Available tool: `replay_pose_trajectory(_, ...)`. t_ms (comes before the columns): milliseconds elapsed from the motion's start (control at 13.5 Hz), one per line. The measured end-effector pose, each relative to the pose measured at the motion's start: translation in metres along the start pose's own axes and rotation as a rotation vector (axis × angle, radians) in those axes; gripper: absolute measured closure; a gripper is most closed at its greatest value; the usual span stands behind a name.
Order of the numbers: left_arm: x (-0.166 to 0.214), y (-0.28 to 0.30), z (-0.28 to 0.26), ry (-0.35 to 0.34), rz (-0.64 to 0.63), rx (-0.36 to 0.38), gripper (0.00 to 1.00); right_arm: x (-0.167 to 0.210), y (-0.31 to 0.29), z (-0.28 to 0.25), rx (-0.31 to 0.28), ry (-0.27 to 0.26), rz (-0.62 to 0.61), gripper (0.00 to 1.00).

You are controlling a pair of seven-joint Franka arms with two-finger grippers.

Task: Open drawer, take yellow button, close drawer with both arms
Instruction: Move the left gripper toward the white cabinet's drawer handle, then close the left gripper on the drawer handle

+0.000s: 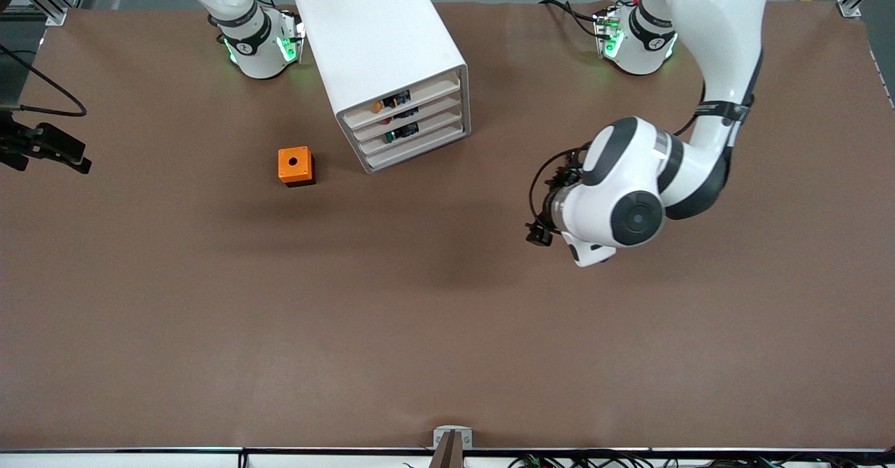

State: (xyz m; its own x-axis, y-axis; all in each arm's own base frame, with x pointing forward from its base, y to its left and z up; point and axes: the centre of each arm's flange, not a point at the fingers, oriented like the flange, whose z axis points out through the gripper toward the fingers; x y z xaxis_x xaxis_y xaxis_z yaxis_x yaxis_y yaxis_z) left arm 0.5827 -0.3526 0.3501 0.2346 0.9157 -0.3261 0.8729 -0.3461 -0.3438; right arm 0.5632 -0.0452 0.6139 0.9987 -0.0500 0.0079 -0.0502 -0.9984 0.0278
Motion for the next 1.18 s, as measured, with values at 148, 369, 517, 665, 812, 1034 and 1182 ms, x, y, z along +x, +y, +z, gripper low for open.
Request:
replay_pose_trajectory(148,-0.015,0.001,0.011,-0.092,-0.124,0.033,0.0,0.005,-0.002,0.008,0.0,-0.01,-0.004,0.0)
replay_pose_trajectory(369,-0.03,0.001,0.015,-0.253,-0.284,0.096,0.0,0.011,-0.006,0.021,0.001,-0.032,-0.012,0.0)
replay_pose_trajectory(517,-0.04,0.004,0.027,-0.344,-0.409,0.168,0.0,0.016,-0.009,0.033,0.002,-0.051,-0.017,0.0)
replay_pose_trajectory(665,-0.044,0.01,0.051,-0.379,-0.566,0.253,0.01,0.023,-0.011,0.047,0.003,-0.068,-0.02,0.0)
replay_pose_trajectory(812,-0.055,0.012,0.077,-0.38,-0.675,0.333,0.04,0.03,-0.016,0.062,0.004,-0.086,-0.029,0.0)
replay_pose_trajectory(1034,-0.092,-0.006,0.111,-0.319,-0.729,0.481,0.07,0.036,-0.019,0.077,0.005,-0.105,-0.034,0.0)
replay_pose_trajectory(1182,-0.105,-0.015,0.122,-0.315,-0.729,0.567,0.13,0.039,-0.022,0.084,0.005,-0.117,-0.013,0.0)
